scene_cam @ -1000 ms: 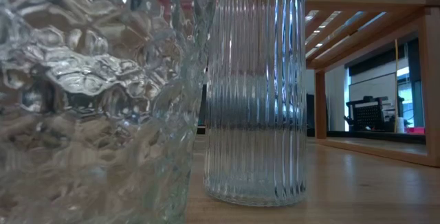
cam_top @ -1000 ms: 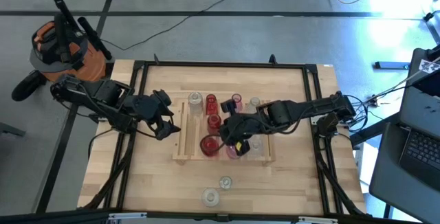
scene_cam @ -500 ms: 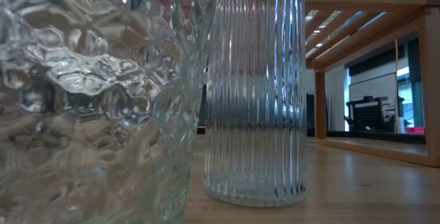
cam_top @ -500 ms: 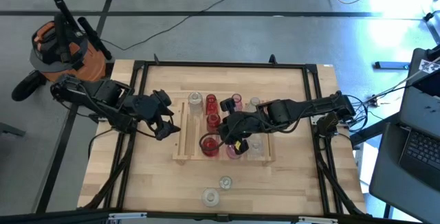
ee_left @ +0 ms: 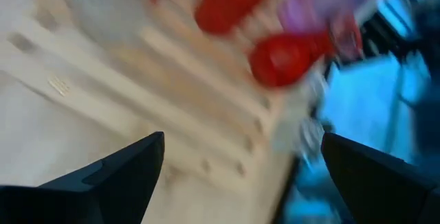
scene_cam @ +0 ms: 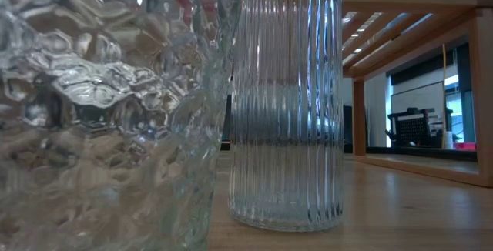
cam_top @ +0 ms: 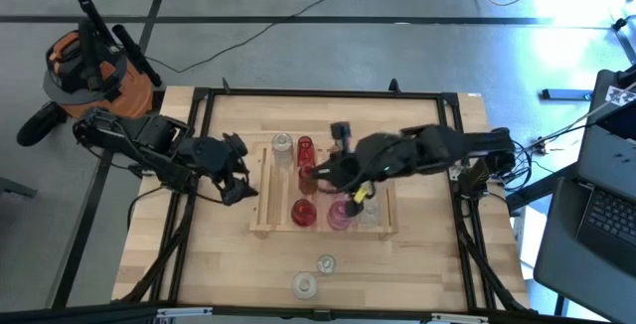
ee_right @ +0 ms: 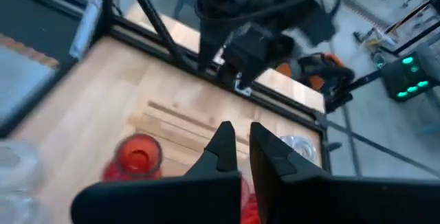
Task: Sort vases onto shelf
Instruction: Put the transparent vase on the shelf aligned with the other transparent vase
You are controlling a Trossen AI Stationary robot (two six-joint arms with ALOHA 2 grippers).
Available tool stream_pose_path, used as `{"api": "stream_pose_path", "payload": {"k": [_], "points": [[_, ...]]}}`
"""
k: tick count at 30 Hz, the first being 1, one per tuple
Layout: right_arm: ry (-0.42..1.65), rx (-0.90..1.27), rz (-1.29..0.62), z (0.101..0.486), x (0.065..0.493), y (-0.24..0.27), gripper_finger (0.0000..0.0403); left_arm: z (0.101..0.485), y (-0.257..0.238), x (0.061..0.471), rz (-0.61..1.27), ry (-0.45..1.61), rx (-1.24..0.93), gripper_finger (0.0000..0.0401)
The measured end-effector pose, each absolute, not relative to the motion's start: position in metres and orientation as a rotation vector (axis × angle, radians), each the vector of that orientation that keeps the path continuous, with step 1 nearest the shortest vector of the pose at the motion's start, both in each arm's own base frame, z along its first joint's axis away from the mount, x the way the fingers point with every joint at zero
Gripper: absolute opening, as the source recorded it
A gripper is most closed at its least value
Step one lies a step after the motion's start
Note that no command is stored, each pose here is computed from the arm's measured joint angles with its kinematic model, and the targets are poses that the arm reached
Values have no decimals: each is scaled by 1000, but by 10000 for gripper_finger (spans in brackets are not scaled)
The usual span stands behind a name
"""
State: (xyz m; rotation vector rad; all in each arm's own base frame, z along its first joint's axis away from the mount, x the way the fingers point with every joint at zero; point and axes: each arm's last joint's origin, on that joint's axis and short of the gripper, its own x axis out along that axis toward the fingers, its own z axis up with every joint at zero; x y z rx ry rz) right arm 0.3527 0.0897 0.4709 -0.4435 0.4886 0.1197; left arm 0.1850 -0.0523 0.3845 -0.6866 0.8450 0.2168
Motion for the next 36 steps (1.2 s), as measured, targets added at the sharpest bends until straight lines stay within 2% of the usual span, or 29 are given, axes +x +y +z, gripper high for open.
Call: {"api": "stream_pose_path", "payload": {"k": [5,9,13,17,28,36], "points": [[674,-396,117,477,316,98,1,378,-73,169,71,1055,-697,386],[901,-422,-47,465,271,112,1,379,-103,155,-39,1082,-659,386],[765,-484,-198,468,240,137,1,389,-138,149,-123,880,-699,386],[690,-459,-259,464,204,151,1,382,-168,158,-80,747,-784,386],[597,-373,-141,420,112,153,1,296,-256,236,9,767,-938,386],[446,-277,-93,409,75,143,1,243,-274,262,143,796,-947,386]]}}
